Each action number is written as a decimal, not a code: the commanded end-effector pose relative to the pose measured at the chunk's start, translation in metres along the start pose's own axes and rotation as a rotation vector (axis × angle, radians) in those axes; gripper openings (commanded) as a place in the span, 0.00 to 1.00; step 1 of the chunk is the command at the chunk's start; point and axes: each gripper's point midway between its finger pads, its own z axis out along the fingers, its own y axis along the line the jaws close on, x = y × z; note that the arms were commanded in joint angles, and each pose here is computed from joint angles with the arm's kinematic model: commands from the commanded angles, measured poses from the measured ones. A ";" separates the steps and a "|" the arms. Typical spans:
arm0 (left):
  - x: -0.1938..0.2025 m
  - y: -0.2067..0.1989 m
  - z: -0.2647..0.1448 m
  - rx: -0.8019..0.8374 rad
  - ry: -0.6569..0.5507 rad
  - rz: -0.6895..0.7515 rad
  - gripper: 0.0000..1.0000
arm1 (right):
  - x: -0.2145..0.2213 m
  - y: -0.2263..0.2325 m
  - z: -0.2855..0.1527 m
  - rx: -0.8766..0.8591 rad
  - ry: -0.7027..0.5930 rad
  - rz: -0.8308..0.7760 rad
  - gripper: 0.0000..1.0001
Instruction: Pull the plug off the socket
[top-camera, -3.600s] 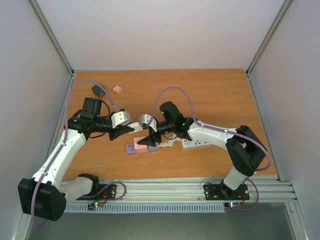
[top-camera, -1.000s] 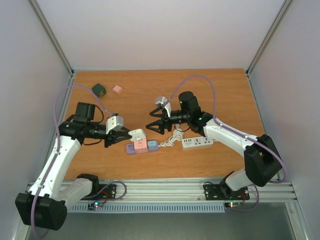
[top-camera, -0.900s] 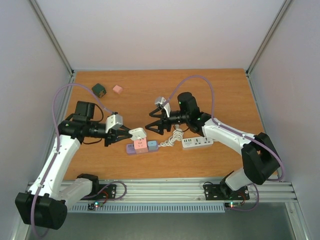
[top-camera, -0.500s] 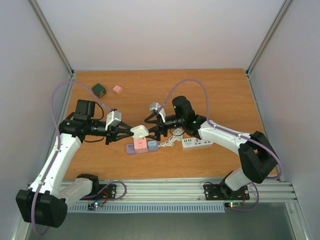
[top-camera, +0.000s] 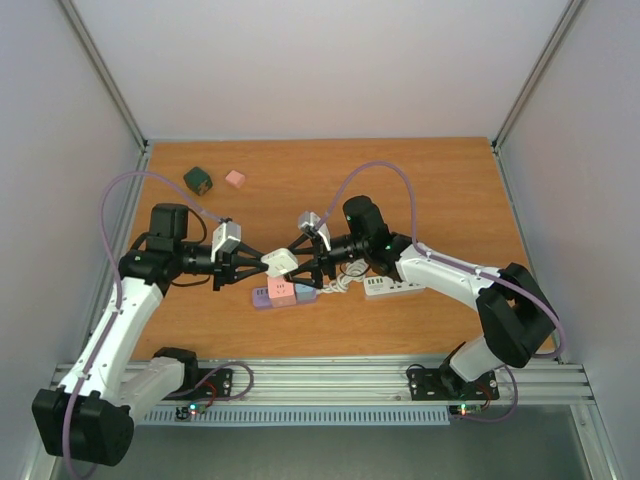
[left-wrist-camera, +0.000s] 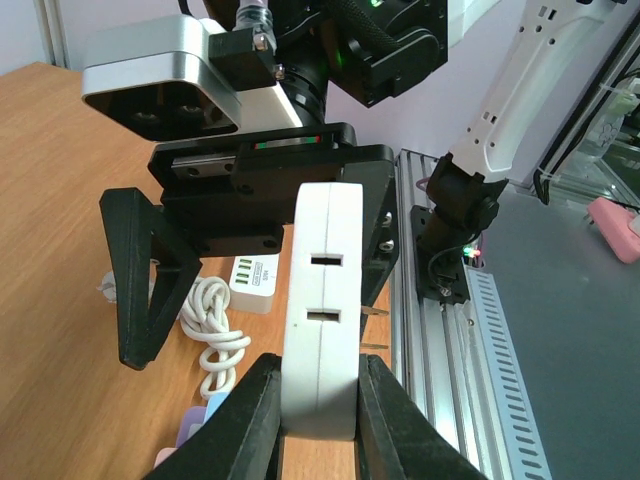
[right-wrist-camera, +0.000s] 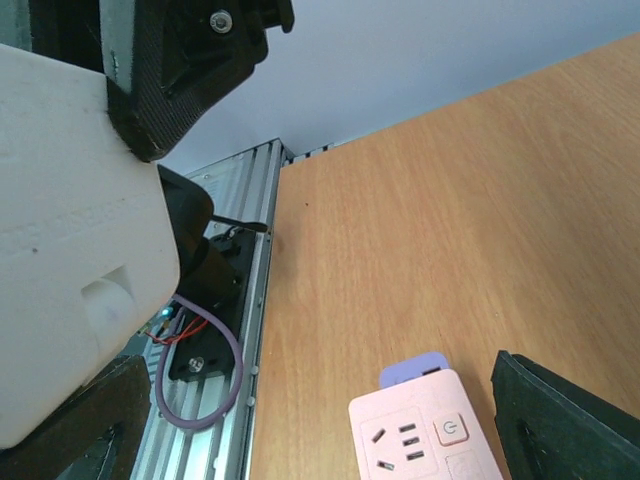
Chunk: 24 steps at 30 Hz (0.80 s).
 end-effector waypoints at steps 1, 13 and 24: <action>-0.004 0.002 -0.001 -0.011 -0.022 0.028 0.01 | -0.021 0.014 -0.004 0.001 -0.060 -0.049 0.93; 0.005 0.002 0.000 -0.013 -0.013 0.023 0.01 | -0.037 -0.006 -0.004 0.104 -0.124 -0.031 0.89; 0.009 0.012 0.001 -0.054 -0.006 0.005 0.01 | -0.041 -0.005 -0.005 0.110 -0.135 -0.030 0.88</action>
